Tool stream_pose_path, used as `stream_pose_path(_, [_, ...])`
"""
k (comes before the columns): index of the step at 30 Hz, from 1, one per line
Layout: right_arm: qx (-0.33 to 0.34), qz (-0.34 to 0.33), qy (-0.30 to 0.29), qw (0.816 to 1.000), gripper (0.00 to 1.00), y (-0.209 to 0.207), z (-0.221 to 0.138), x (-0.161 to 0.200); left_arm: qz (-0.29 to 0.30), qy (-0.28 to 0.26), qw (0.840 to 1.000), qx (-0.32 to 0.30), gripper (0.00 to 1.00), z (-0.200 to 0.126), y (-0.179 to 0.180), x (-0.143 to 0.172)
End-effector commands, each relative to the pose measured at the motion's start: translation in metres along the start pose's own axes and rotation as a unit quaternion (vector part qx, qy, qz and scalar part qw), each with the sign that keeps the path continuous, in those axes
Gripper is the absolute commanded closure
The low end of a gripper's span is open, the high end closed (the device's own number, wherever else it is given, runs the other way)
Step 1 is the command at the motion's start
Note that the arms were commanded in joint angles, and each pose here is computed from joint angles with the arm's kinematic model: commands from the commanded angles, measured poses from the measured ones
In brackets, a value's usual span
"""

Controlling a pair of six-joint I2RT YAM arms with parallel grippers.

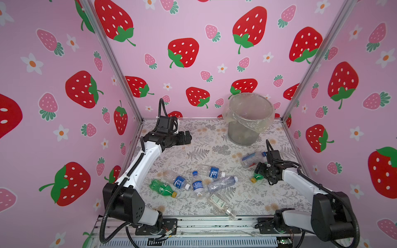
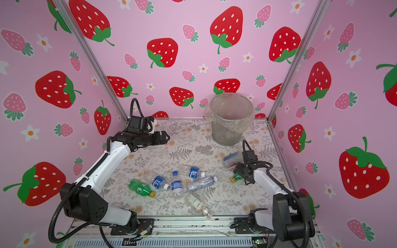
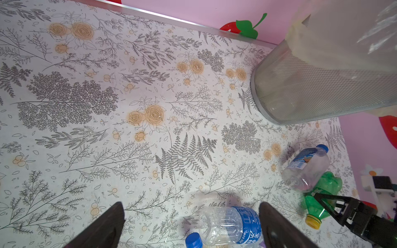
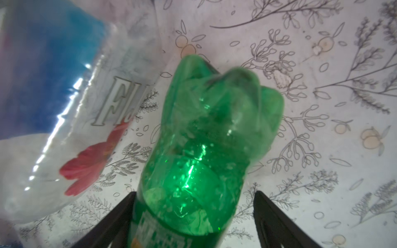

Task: Throw the plastic bottles in the bin
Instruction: Pick up the plastic bottle from the middle-right of the table.

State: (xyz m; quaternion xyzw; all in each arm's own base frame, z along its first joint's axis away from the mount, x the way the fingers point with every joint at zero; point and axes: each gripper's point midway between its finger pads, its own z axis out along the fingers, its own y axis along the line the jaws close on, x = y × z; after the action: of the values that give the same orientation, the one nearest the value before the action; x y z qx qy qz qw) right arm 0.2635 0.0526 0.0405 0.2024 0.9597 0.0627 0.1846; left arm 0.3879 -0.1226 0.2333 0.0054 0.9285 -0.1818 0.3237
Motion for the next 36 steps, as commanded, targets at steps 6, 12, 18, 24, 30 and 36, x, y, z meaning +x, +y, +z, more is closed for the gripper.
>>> stream_pose_path(6, [0.010,0.008,-0.007,1.000,0.17,-0.009,0.003,0.001,0.007,0.000,1.000,0.008,0.01,-0.003,-0.007,-0.007])
stream_pose_path(12, [0.009,-0.001,0.006,1.000,0.31,-0.012,0.009,0.006,0.007,-0.002,1.000,0.008,0.01,-0.004,-0.007,-0.007])
stream_pose_path(18, [-0.003,-0.008,-0.003,1.000,0.45,-0.008,0.001,0.003,0.007,-0.002,1.000,0.010,0.01,-0.004,-0.008,-0.008])
stream_pose_path(24, [-0.006,-0.016,-0.018,1.000,0.45,-0.008,-0.011,-0.002,0.007,-0.002,1.000,0.013,0.01,-0.004,-0.010,-0.007])
stream_pose_path(30, [-0.016,-0.031,-0.027,0.999,0.45,-0.002,-0.026,-0.008,0.006,-0.001,1.000,0.015,0.01,-0.005,-0.012,-0.007])
stream_pose_path(36, [-0.019,-0.038,-0.066,0.997,0.46,0.000,-0.054,-0.023,0.006,-0.002,1.000,0.016,0.01,-0.006,-0.012,-0.007])
